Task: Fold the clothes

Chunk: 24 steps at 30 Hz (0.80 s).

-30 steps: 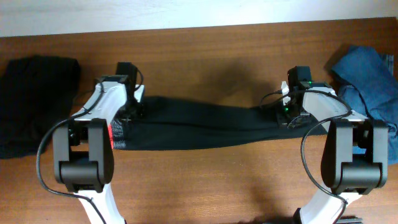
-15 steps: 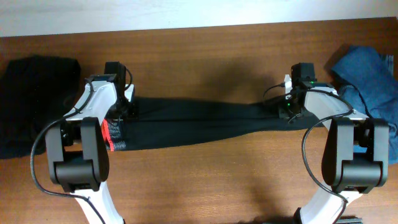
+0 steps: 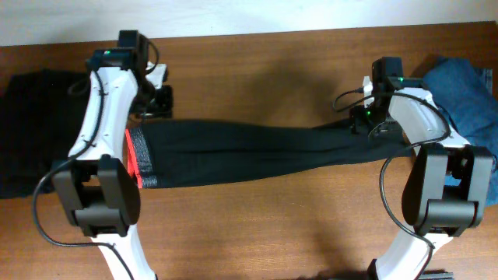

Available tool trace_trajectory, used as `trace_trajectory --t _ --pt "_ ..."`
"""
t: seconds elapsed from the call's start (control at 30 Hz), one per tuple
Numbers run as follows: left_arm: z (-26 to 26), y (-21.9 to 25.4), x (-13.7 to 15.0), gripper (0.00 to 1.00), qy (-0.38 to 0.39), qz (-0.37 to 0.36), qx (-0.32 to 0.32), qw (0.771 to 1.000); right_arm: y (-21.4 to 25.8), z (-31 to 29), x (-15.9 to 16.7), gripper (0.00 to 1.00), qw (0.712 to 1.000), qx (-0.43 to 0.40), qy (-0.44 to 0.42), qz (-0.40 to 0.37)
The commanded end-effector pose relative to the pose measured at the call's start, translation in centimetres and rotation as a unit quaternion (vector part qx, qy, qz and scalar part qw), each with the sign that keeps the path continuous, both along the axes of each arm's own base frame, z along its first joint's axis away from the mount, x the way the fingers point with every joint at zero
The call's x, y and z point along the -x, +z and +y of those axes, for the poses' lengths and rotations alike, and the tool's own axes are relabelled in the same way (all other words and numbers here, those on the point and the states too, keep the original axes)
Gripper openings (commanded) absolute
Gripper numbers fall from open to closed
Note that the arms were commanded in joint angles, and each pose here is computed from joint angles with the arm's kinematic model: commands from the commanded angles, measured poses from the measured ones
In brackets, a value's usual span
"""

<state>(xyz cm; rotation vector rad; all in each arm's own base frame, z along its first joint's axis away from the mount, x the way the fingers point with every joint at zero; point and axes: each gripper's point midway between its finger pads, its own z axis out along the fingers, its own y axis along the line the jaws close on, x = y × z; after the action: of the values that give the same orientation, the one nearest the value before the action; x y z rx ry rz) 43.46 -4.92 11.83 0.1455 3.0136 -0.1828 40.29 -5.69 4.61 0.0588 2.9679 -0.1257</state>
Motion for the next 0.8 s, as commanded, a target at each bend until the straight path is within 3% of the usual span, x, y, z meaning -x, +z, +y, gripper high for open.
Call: trace_trajectory --t 0.0,0.17,0.33,0.57,0.77 --pt "-5.2 0.2 1.6 0.42 -0.097 0.013 0.035 0.995 0.4 -0.1 0.0 0.76 1.0 -0.007 -0.006 0.0" --pt "-10.6 -1.3 4.5 0.43 -0.283 0.021 -0.01 0.959 0.3 -0.1 0.0 0.77 1.0 -0.007 -0.006 0.002" --pt "-14.4 -3.1 6.9 0.45 -0.393 0.019 -0.067 0.917 0.3 -0.1 0.0 0.82 1.0 -0.006 -0.006 0.001" --pt "-15.3 -6.4 8.6 0.48 -0.465 0.024 -0.136 0.874 0.2 -0.1 -0.1 0.86 1.0 -0.006 -0.006 0.001" --pt "-14.8 -9.1 9.5 0.49 -0.469 0.032 -0.137 0.872 0.1 -0.1 -0.1 0.89 1.0 -0.006 -0.006 0.001"
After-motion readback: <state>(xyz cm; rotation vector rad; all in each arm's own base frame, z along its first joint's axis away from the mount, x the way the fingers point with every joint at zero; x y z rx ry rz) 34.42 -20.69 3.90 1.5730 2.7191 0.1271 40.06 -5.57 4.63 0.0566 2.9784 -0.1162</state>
